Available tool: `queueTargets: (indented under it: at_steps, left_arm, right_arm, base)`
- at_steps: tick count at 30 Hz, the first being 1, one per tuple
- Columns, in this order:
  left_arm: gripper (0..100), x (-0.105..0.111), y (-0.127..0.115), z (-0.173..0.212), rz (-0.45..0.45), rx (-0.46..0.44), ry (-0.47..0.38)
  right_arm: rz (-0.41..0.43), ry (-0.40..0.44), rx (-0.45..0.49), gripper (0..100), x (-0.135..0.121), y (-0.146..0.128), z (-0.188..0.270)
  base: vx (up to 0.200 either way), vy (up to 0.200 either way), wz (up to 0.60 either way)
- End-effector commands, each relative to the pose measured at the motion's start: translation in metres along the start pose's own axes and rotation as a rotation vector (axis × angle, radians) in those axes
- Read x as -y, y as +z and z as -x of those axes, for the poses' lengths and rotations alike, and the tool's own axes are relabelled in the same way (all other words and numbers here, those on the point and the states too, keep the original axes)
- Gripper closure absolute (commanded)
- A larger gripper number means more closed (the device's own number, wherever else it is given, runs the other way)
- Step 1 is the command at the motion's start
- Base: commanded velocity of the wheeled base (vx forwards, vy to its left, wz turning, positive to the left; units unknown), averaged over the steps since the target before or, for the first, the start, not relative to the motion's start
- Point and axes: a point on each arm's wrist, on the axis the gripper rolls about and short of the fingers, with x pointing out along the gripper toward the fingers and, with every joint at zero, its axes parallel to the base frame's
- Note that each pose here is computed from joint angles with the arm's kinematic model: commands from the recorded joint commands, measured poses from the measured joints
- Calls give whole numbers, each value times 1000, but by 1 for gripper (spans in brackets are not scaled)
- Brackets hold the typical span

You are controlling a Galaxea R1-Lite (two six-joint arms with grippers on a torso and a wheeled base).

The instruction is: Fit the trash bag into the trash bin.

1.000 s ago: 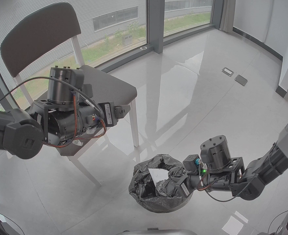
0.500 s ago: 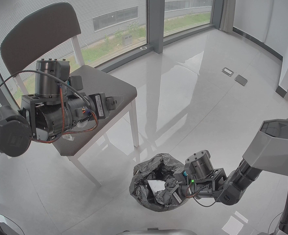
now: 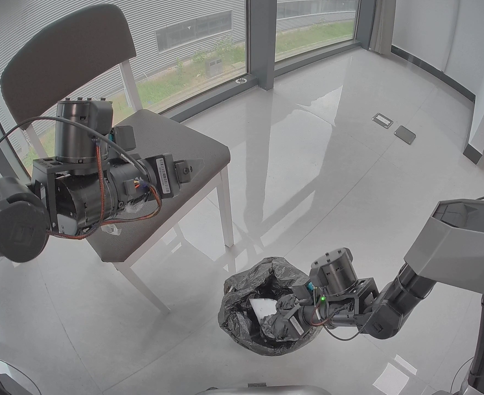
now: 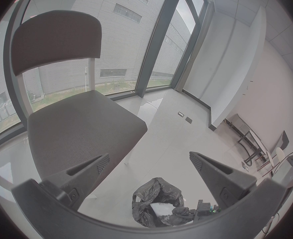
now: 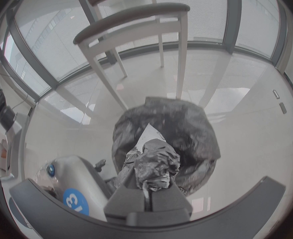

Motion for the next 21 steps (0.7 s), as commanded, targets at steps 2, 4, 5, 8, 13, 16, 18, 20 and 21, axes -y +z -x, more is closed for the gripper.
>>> queueTargets:
  at_steps: [2, 4, 5, 8, 13, 16, 18, 20, 21]
  left_arm:
    - [0, -5, -4, 8, 4, -6, 12]
    - [0, -7, -5, 11, 4, -8, 15]
    - [0, -7, -5, 12, 4, -8, 15]
    - [0, -10, -4, 15, 8, -4, 23]
    - [0, -11, -3, 17, 10, 2, 23]
    - [0, -12, -2, 17, 13, 5, 24]
    - [0, -12, -2, 16, 12, 7, 23]
    - [0, -12, -1, 16, 12, 8, 21]
    - [0, -12, -1, 16, 12, 8, 23]
  right_arm:
    - [-6, -14, 63, 100, 7, 20, -3]
    - [-11, -20, 65, 100, 10, 20, -4]
    - [-12, -20, 58, 100, 10, 19, -5]
    - [-16, -19, 48, 100, 9, 16, -7]
    - [-9, -16, 22, 100, 8, 8, -4]
    - [-10, -13, -21, 100, 7, -3, -2]
    - [-14, -13, -48, 100, 8, -11, -2]
    - [-17, -16, -53, 100, 9, -13, -3]
    - [-18, -17, -56, 100, 10, -14, -5]
  base:
    - [0, 0, 0]
    - [0, 0, 0]
    - [0, 0, 0]
    - [0, 0, 0]
    - [0, 0, 0]
    - [0, 0, 0]
    - [0, 0, 0]
    - [0, 0, 0]
    - [0, 0, 0]
